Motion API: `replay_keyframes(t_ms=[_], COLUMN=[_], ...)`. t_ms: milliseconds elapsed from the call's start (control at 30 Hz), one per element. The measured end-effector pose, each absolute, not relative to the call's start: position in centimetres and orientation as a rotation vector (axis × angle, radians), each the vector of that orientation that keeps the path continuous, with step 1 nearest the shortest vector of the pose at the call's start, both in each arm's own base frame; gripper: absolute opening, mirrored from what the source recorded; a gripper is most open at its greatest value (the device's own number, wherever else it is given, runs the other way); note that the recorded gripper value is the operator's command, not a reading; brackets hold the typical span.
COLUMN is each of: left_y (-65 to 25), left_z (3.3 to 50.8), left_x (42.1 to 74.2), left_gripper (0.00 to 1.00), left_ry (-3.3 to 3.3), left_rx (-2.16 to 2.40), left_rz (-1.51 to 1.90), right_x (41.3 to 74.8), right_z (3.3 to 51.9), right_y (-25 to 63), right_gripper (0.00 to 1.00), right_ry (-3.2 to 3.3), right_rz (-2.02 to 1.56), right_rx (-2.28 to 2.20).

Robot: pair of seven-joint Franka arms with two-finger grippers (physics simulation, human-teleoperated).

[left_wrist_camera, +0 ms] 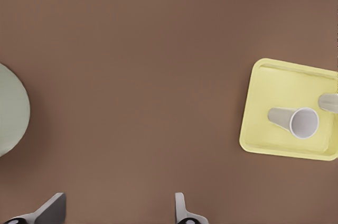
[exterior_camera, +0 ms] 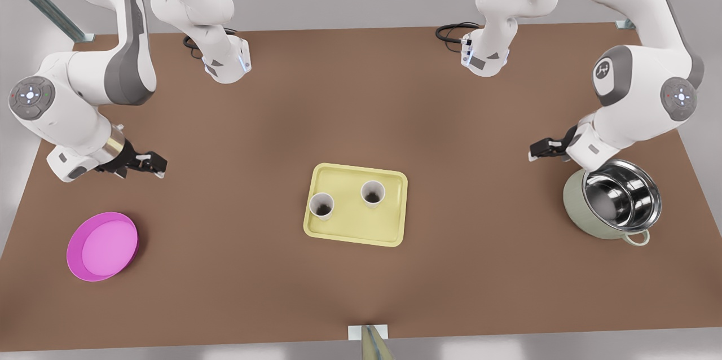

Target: Use the left arm to pick up the white IKEA cup from the tray and place it on the middle-left position; use the right arm to pick up the white IKEA cup from the tray and place it on the middle-right position

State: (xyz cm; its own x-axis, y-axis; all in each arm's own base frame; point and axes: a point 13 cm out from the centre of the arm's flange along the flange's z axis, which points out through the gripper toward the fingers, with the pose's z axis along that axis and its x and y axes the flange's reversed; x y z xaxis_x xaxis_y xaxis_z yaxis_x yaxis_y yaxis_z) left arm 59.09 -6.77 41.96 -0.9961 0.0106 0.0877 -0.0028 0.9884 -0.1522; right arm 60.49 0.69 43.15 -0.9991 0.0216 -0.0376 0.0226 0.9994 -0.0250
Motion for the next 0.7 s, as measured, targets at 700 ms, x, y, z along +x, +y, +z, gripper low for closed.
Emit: replay_keyframes(t_ms=[700], left_y=[-42.6], left_z=[21.0], left_x=[59.5], left_gripper=[1.0], left_ry=[-3.106], left_rx=[-0.459], left_rz=[-0.021], right_x=[63.9], right_z=[19.5], right_y=[36.1], right_gripper=[1.0], right_ry=[3.155], right_rz=[0.011], right_rx=[-0.382])
